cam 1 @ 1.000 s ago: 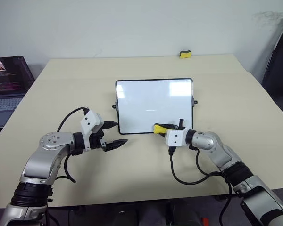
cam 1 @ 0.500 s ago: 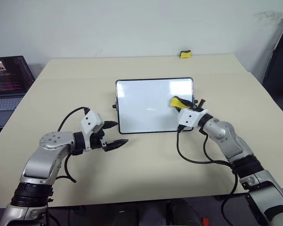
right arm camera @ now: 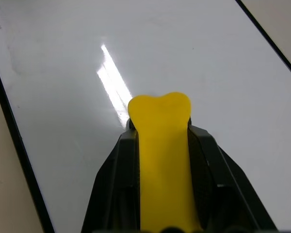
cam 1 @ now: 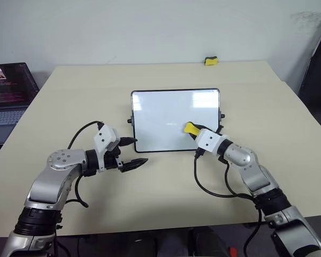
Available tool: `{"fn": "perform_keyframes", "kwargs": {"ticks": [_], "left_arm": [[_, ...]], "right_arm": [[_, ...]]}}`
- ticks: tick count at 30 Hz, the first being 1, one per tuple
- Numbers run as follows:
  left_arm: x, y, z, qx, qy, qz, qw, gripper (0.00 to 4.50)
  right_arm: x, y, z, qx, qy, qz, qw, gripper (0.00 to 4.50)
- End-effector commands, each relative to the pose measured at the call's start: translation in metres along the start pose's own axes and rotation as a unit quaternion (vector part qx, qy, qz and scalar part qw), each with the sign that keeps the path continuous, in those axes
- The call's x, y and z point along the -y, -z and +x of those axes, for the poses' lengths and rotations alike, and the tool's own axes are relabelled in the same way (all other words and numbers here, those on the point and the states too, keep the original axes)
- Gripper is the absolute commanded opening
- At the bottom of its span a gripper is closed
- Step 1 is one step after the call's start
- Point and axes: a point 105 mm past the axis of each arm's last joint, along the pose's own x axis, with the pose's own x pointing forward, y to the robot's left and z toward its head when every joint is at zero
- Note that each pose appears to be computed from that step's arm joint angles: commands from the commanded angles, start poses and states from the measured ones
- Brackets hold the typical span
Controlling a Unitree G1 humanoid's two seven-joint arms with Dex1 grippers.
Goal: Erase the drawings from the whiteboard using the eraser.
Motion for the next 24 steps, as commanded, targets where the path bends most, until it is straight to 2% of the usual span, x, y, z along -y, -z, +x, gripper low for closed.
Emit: {"fn": "perform_keyframes", "kwargs": {"ticks": [1, 7, 11, 16, 21, 24], "left_arm": [[0.006, -0.034, 0.006, 0.034, 0.029, 0.054, 0.998, 4.50], [0.012, -0.055, 0.022, 0.058, 0.063, 0.086, 0.993, 4.50], [0.023, -0.060, 0.042, 0.071, 0.118, 0.095, 0.986, 4.50], [0.039, -0.063, 0.066, 0.079, 0.188, 0.113, 0.972, 4.50], [0.053, -0.068, 0.085, 0.085, 0.235, 0.160, 0.955, 4.50], [0.060, -0.069, 0.092, 0.088, 0.258, 0.179, 0.946, 4.50]], "right_arm": [[0.008, -0.022, -0.017, 0.021, 0.026, 0.069, 0.997, 0.99], [0.014, -0.021, -0.046, -0.025, 0.077, 0.144, 0.986, 0.99], [0.026, 0.009, -0.087, -0.118, 0.185, 0.241, 0.946, 0.99], [0.014, 0.031, -0.126, -0.194, 0.237, 0.304, 0.902, 0.99], [0.007, 0.041, -0.145, -0.226, 0.279, 0.343, 0.868, 0.99], [0.006, 0.043, -0.144, -0.225, 0.283, 0.360, 0.860, 0.99]]}}
